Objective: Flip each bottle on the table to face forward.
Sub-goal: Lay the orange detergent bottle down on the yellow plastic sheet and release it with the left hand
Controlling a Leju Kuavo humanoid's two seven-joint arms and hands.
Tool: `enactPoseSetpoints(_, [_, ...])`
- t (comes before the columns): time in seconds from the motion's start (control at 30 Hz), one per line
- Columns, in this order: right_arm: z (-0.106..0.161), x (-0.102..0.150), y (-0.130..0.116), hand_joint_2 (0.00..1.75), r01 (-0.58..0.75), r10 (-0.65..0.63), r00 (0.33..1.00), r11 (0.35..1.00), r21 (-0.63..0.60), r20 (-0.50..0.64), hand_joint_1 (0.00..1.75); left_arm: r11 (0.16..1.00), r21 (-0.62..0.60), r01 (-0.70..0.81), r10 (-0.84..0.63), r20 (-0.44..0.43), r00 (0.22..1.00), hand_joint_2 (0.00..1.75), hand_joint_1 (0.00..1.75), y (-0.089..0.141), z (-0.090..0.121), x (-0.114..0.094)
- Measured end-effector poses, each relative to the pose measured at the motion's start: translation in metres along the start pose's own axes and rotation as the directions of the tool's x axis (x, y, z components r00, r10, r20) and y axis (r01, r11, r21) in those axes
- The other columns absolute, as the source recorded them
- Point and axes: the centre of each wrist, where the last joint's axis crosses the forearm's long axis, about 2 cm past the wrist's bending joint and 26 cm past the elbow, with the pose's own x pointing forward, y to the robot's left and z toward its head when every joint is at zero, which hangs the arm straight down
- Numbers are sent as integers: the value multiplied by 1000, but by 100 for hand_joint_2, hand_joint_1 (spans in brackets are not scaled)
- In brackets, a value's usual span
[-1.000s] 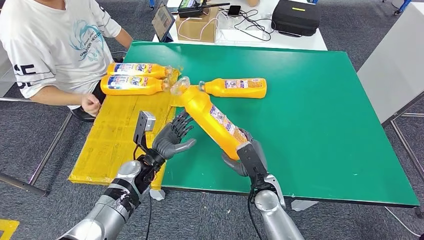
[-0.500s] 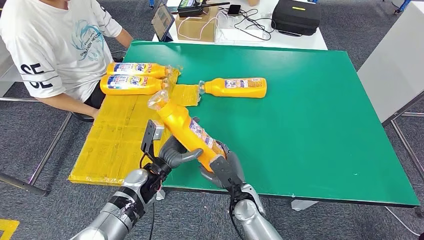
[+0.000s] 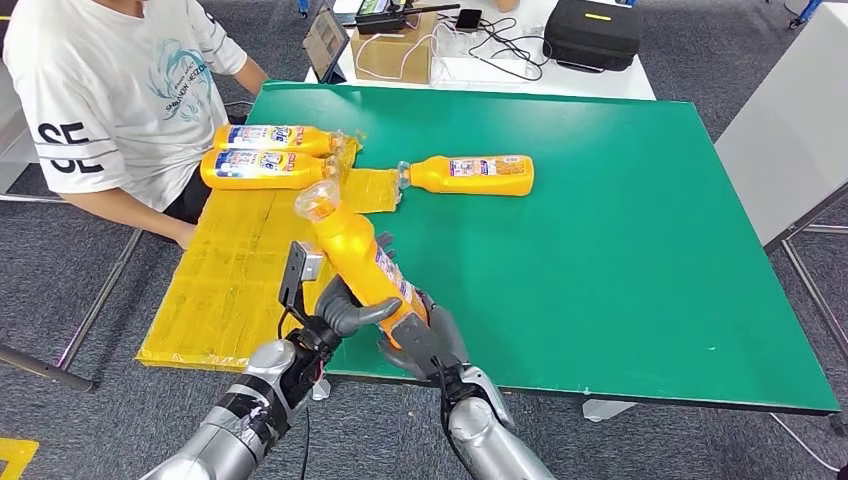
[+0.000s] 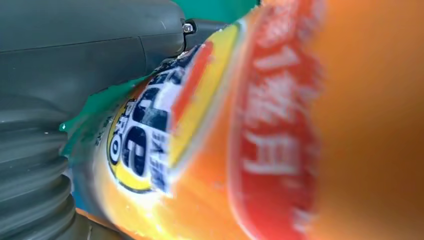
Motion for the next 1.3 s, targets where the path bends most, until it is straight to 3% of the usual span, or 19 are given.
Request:
enactPoseSetpoints(0.53, [6,-6,-5,175,20,-20,1000,999,-36,-8,0,993,105,-50,44,64,997,175,175,12,0,7])
enactPoseSetpoints(0.63, [6,-6,-17,175,36,-35,999,996,-84,7,0,984,176,1,-19,99,995,175,175,21,-2,14])
enactPoseSetpoints(0.77, [6,-4,-42,175,53,-47,998,985,-164,44,0,933,291,211,-249,101,963,175,175,44,-5,26])
enactPoseSetpoints(0.93, [8,2,-71,175,69,-43,993,965,-252,110,0,721,382,578,-622,-11,783,175,175,82,-2,42])
enactPoseSetpoints(1.1, [8,8,-92,175,89,-44,987,951,-297,156,0,500,345,795,-818,-114,564,175,175,114,2,60])
enactPoseSetpoints(1.3, [8,12,-107,175,95,-37,982,943,-318,186,0,315,243,917,-905,-215,368,175,175,140,5,78])
